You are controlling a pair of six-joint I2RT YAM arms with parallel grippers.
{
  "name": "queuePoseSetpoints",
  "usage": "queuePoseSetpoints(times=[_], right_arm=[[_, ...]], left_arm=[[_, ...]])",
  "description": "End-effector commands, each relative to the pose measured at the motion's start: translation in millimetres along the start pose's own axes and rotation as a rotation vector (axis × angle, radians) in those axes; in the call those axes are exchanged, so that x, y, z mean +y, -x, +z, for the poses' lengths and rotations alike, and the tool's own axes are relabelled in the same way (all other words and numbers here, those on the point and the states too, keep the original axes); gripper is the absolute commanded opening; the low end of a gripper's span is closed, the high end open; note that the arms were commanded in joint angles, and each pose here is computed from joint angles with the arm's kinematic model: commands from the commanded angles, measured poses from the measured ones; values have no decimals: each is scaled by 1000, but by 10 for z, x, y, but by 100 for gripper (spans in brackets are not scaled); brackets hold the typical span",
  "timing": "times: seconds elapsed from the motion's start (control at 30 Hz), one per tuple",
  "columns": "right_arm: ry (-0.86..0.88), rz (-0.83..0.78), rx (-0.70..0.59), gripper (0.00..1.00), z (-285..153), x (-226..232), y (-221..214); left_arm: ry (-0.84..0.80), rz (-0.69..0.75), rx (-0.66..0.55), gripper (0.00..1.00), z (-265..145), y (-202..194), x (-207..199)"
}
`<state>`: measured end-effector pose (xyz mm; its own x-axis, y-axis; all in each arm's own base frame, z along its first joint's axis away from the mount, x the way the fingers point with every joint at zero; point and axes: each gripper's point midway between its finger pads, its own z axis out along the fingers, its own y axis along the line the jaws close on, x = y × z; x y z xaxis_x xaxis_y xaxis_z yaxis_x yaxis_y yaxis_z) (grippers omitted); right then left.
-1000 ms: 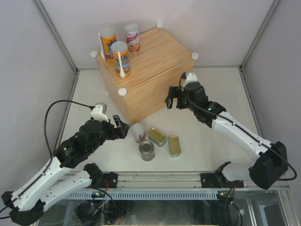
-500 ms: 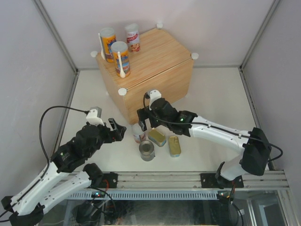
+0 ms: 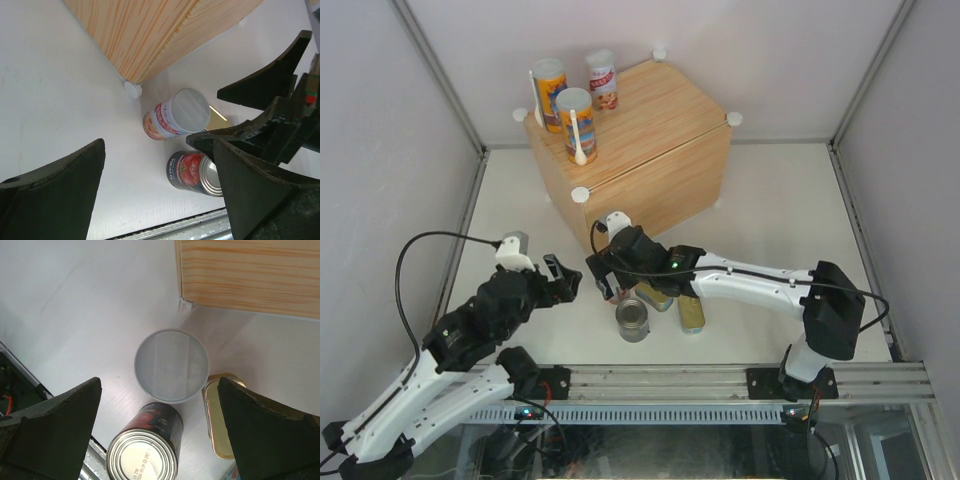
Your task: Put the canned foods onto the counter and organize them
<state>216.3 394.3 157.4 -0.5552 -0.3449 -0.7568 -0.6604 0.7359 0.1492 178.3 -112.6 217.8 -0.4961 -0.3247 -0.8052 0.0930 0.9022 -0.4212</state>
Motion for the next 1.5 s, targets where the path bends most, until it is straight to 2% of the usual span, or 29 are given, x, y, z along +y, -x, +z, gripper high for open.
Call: queuePoseSetpoints(times=[0.0,0.3,0.63,1.47], right_arm=[[20,-11,-42,100,49,91,170],[1,-26,-11,100,251,52,63],[-20,-33,-7,92,442,9,-19],[-50,-45,-213,85,438,-114,-86]], left_arm=[[8,-26,-24,93,-26,48,18],[23,-21,-18,93,-28,29,52],[46,-7,-22,93,-49,38,109],[63,7,-15,94,-58,43,134]])
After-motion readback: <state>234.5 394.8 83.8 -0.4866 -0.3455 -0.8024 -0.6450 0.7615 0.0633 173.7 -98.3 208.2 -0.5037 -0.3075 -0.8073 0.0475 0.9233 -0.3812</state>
